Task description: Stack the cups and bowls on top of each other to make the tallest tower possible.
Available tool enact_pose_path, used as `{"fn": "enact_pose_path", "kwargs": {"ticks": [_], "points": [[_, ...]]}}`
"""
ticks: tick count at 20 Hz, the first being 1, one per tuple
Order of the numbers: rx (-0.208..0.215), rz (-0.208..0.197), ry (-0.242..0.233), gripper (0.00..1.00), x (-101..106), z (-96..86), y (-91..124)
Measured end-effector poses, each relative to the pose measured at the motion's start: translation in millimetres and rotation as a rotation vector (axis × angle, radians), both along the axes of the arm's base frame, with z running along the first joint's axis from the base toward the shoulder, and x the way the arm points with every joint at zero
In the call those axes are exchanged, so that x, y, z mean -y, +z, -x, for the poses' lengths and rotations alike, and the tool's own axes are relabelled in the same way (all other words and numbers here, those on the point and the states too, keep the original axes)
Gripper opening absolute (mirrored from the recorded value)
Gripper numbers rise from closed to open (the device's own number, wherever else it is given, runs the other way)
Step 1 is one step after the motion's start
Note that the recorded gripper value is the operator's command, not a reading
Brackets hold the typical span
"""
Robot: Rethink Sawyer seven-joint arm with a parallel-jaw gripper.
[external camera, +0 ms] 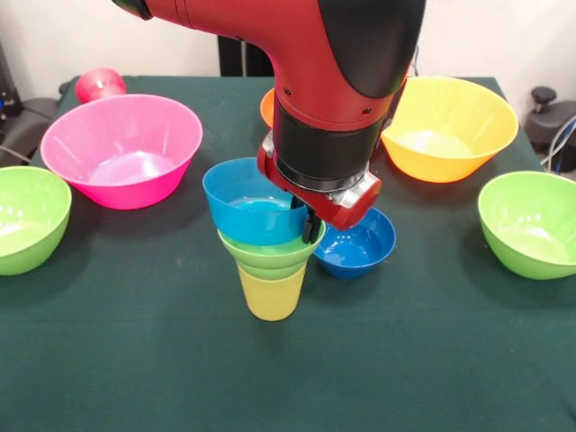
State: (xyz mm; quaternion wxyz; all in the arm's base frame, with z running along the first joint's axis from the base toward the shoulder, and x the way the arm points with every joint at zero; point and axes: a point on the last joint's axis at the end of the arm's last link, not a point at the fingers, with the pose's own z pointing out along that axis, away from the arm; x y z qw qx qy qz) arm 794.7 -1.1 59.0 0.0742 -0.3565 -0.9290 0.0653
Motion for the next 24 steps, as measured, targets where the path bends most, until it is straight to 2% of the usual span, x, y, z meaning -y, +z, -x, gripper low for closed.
{"fn": "enact_pose_path", "kwargs": {"ticks": [12, 13, 24], "points": [[0.001, -0.003, -0.002, 0.00, -0.3, -0.4, 0.3], [0.001, -0.003, -0.003, 1.00, 0.1, -0.3, 0.3], [0.005, -0.014, -0.011, 1.00, -1.3, -1.9, 1.8]]}}
